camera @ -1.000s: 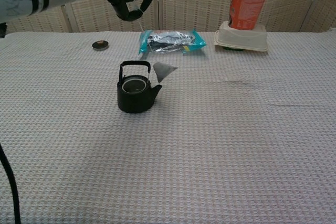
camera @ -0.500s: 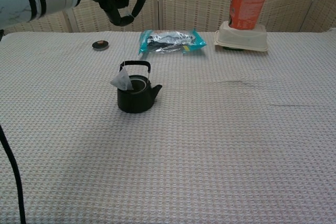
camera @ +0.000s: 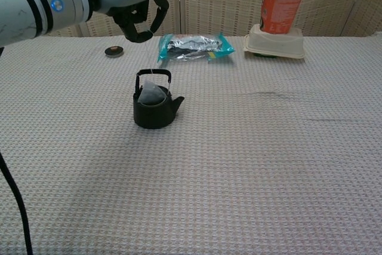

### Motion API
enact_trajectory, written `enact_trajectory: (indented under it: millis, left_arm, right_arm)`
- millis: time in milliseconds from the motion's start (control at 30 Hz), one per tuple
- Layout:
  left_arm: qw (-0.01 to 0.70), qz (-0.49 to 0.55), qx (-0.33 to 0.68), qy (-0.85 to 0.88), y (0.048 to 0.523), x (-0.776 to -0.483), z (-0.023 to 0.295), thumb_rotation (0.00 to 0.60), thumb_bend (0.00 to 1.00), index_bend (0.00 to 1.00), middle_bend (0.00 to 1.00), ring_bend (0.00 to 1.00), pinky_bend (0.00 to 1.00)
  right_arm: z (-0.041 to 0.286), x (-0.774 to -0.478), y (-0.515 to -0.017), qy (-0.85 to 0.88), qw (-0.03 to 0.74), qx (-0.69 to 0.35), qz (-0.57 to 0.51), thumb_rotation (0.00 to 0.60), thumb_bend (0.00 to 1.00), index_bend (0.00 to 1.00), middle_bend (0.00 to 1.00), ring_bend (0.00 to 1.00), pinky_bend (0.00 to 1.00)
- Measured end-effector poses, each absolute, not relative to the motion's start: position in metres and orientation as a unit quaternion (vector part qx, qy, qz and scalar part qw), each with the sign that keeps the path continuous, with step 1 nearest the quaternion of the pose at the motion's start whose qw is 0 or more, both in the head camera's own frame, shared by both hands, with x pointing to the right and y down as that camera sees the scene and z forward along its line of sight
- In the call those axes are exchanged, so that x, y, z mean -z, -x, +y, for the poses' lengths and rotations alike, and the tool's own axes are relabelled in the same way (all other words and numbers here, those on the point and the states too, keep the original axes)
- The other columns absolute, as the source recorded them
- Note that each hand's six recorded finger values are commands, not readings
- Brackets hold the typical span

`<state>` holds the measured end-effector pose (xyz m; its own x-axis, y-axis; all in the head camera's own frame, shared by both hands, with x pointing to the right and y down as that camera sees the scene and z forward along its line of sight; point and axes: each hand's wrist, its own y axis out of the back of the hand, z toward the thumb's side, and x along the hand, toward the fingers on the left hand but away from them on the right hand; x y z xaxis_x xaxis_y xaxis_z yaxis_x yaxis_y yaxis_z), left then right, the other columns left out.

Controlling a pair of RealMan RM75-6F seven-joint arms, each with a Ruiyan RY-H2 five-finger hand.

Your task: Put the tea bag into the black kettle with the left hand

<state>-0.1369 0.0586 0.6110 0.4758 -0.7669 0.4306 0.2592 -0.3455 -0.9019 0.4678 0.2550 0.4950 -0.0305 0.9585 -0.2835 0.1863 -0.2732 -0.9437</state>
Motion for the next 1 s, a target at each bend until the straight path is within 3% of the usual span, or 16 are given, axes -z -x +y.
enact_trajectory:
  millis: [300, 800, 900, 1000]
  left_arm:
    - [0.499, 0.177, 0.473, 0.704, 0.141, -0.64, 0.098, 0.6, 0.44, 0.6, 1.0, 1.0, 1.0]
    - [0.46, 0.194, 0.478, 0.723, 0.166, -0.643, 0.136, 0.6, 0.44, 0.6, 1.0, 1.0, 1.0]
    - [0.449, 0.195, 0.48, 0.728, 0.172, -0.647, 0.137, 0.6, 0.44, 0.52, 1.0, 1.0, 1.0]
    - [0.432, 0.189, 0.482, 0.739, 0.18, -0.652, 0.139, 0.6, 0.43, 0.29, 1.0, 1.0, 1.0]
  right_arm:
    - [0.257, -0.497, -0.462, 0.603, 0.366, -0.529, -0.472, 0.6, 0.27, 0.0, 0.0, 0.0, 0.0]
    - [0.265, -0.496, -0.454, 0.614, 0.378, -0.521, -0.457, 0.6, 0.27, 0.0, 0.0, 0.0, 0.0]
    - [0.265, -0.498, -0.454, 0.61, 0.377, -0.525, -0.458, 0.6, 0.27, 0.0, 0.0, 0.0, 0.0]
    - [0.265, -0.498, -0.453, 0.61, 0.378, -0.526, -0.457, 0.6, 0.27, 0.0, 0.0, 0.0, 0.0]
